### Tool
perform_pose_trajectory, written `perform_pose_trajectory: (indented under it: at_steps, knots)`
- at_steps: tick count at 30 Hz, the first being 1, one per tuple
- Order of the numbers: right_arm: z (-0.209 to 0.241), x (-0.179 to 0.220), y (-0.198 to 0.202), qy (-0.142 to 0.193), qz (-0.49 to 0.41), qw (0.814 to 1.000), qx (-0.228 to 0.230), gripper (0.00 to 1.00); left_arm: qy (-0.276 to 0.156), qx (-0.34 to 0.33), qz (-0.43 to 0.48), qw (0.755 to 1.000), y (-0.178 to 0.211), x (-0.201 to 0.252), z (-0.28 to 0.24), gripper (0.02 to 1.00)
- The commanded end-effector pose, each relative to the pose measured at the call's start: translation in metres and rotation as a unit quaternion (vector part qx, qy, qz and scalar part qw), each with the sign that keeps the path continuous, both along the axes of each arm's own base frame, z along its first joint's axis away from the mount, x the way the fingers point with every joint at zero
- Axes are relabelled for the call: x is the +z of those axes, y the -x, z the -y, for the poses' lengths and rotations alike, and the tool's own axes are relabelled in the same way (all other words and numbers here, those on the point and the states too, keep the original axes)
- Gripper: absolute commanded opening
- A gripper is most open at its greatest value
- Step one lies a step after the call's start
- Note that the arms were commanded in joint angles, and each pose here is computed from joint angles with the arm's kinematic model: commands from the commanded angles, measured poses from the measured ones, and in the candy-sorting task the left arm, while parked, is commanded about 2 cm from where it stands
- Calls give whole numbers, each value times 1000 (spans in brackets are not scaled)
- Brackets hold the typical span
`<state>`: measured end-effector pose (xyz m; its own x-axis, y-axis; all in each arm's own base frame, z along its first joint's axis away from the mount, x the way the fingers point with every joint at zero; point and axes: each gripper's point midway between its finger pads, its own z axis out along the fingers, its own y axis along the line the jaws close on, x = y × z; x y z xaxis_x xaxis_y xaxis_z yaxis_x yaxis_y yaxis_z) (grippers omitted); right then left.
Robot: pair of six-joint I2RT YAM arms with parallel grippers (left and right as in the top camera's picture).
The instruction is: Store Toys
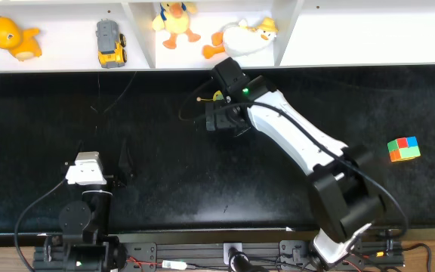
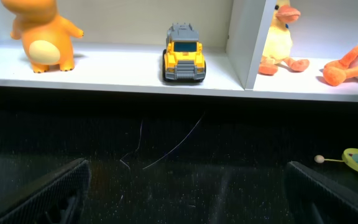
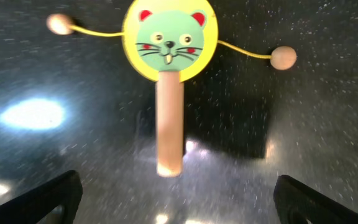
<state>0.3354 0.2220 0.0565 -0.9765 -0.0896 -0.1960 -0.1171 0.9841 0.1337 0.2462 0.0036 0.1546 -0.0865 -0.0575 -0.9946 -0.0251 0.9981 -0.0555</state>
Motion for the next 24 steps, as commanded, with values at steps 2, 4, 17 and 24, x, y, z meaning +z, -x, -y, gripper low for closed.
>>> perform_pose_trajectory:
  at_steps: [2,4,17,24]
  knots:
    - [-6,-4,-14,5,13,1000,-12,996,10,-7,4,1000,0,1,3,998]
    - [-7,-13,-12,8,2,1000,-6,996,10,-7,4,1000,0,1,3,998]
    - [-10,-23,-18,9,6,1000,-7,720,10,-7,4,1000,0,1,3,998]
    - [-10,-26,-17,9,2,1000,-7,371,10,-7,4,1000,0,1,3,998]
